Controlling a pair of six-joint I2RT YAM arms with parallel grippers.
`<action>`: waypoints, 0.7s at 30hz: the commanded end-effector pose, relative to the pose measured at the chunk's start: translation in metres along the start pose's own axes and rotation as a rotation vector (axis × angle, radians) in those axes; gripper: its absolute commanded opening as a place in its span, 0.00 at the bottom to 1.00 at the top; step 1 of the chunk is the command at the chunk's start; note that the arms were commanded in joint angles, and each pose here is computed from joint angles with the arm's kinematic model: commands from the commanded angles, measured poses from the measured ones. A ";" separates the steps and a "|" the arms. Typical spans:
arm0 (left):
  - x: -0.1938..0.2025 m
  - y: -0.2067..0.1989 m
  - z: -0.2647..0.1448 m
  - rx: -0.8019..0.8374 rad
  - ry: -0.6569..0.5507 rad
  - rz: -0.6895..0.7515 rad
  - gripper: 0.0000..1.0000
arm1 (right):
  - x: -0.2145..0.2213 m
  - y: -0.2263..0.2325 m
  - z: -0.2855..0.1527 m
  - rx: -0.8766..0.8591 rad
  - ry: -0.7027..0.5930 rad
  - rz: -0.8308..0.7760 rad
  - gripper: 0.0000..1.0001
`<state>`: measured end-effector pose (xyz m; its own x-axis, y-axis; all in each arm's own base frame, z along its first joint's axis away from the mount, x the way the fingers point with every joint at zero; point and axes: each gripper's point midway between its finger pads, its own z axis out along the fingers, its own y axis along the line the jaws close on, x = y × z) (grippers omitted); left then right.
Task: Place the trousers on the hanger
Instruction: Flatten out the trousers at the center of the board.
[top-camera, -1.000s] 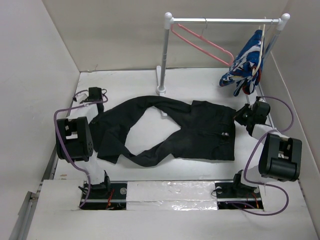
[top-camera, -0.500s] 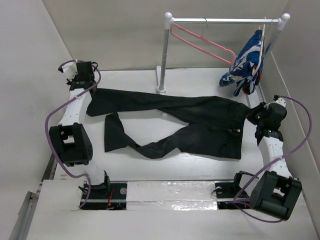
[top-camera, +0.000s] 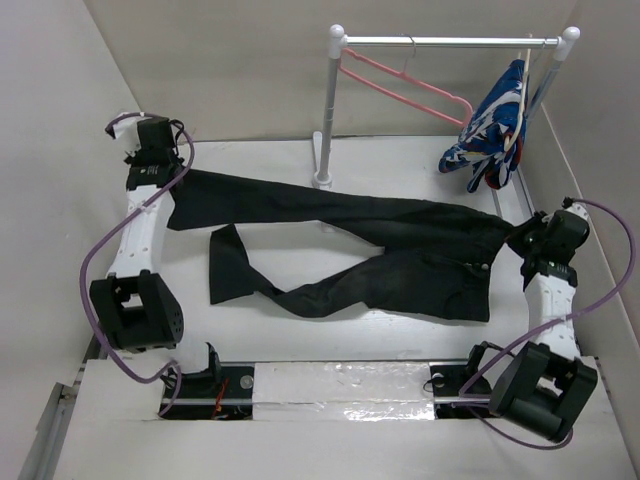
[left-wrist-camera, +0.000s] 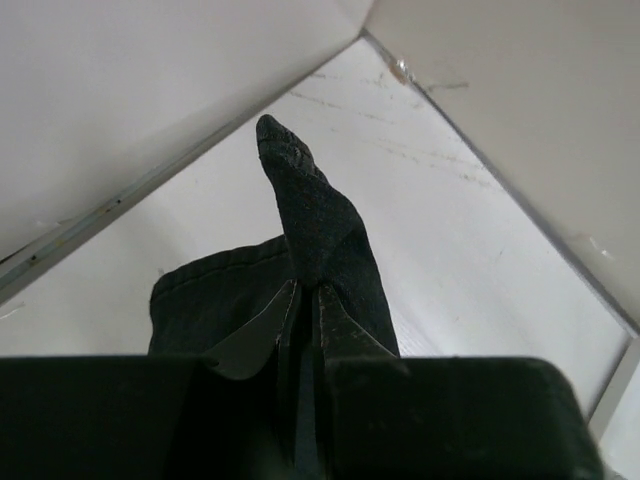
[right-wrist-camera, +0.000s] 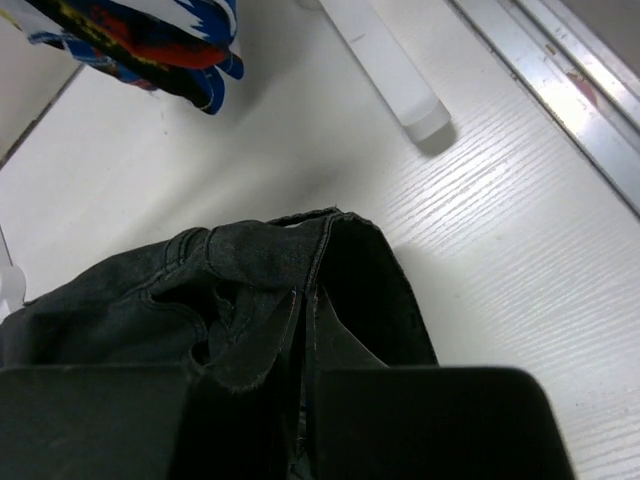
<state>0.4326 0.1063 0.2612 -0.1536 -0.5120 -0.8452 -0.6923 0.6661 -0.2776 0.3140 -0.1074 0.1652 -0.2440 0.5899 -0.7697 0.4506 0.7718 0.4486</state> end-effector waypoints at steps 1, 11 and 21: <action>0.043 -0.001 0.042 -0.020 0.117 0.080 0.00 | -0.029 0.009 0.015 -0.025 -0.051 -0.031 0.00; 0.056 -0.042 0.085 0.047 0.162 0.083 0.82 | -0.021 0.034 0.031 -0.062 -0.041 -0.055 0.00; 0.112 0.033 0.049 -0.062 0.252 -0.067 0.71 | 0.010 0.077 0.039 -0.186 -0.017 -0.078 0.00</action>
<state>0.4424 0.1017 0.1549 -0.2989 -0.6083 -0.7353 -0.7149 0.6531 -0.2497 0.3640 -0.0546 0.1491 -0.3418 0.5415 -0.7681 0.3189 0.8356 0.4472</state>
